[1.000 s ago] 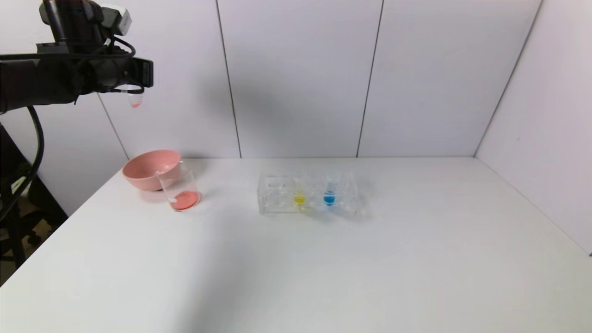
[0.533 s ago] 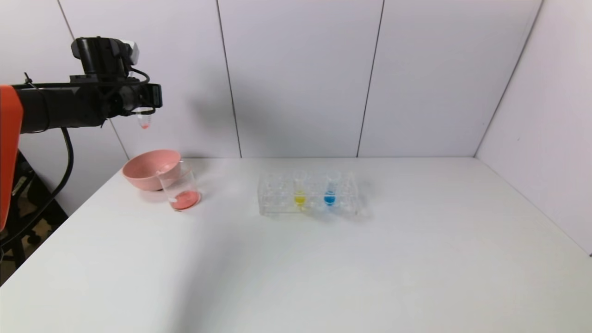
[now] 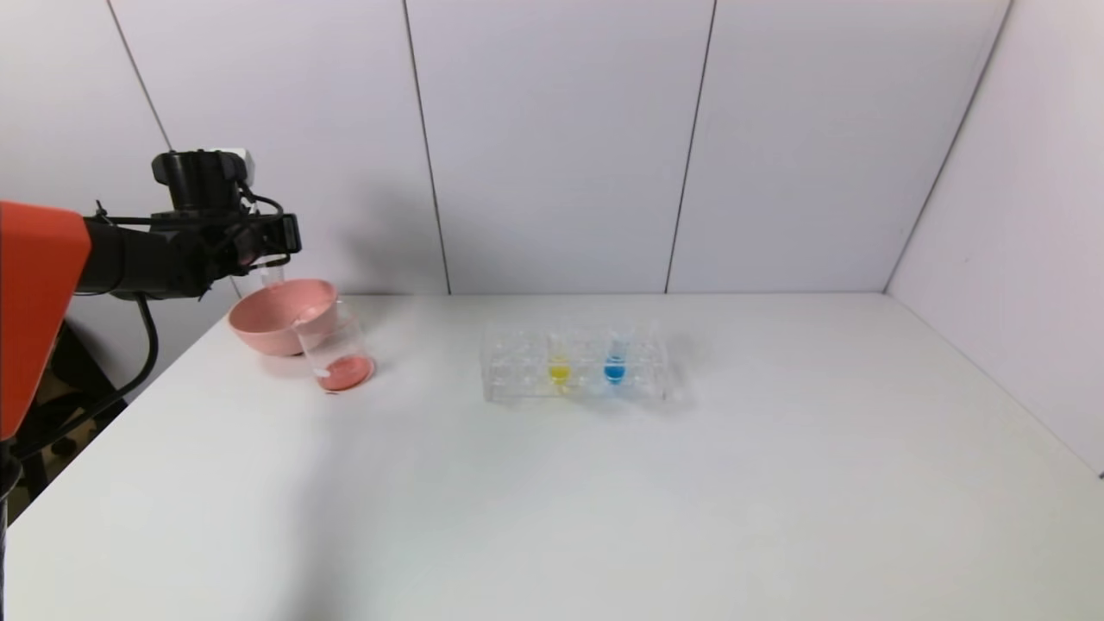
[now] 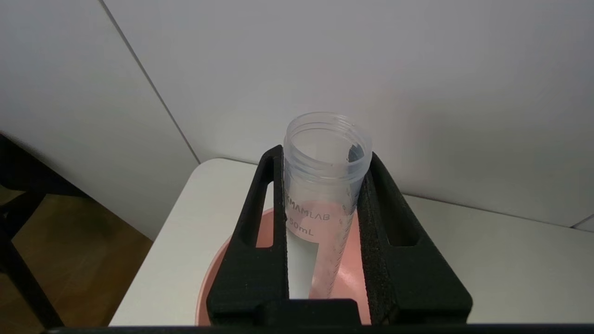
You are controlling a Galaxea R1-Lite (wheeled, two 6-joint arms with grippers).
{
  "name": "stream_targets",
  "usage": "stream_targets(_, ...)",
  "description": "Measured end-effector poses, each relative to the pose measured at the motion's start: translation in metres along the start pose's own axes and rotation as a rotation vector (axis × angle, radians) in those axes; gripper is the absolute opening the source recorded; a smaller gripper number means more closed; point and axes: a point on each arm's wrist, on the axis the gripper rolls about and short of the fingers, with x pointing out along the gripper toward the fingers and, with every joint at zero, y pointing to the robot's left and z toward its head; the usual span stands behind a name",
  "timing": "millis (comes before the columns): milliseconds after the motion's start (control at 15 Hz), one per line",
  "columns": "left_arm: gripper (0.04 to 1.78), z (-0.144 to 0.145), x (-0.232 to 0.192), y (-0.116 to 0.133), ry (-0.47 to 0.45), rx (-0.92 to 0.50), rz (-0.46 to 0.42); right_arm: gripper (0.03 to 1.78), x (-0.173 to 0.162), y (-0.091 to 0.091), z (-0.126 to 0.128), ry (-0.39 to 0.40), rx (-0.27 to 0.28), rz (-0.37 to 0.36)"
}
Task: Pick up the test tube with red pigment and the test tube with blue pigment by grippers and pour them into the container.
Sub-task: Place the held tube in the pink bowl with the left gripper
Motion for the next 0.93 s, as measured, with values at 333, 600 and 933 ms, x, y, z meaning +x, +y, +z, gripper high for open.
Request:
stream_targets(333,0.46,-0.036,0.024,0.004,0.075,0.000,-0.032,1.77,0.000,0.000,0.000,0.000,0.000,0.000)
stream_targets(600,0.46,-0.048,0.032,0.008,0.093,-0.009,-0.031,1.78,0.000,0.000,0.000,0.000,0.000,0.000)
stream_targets(933,0.46,-0.057,0.039,0.016,0.071,-0.034,-0.047,1.78,0.000,0.000,0.000,0.000,0.000,0.000)
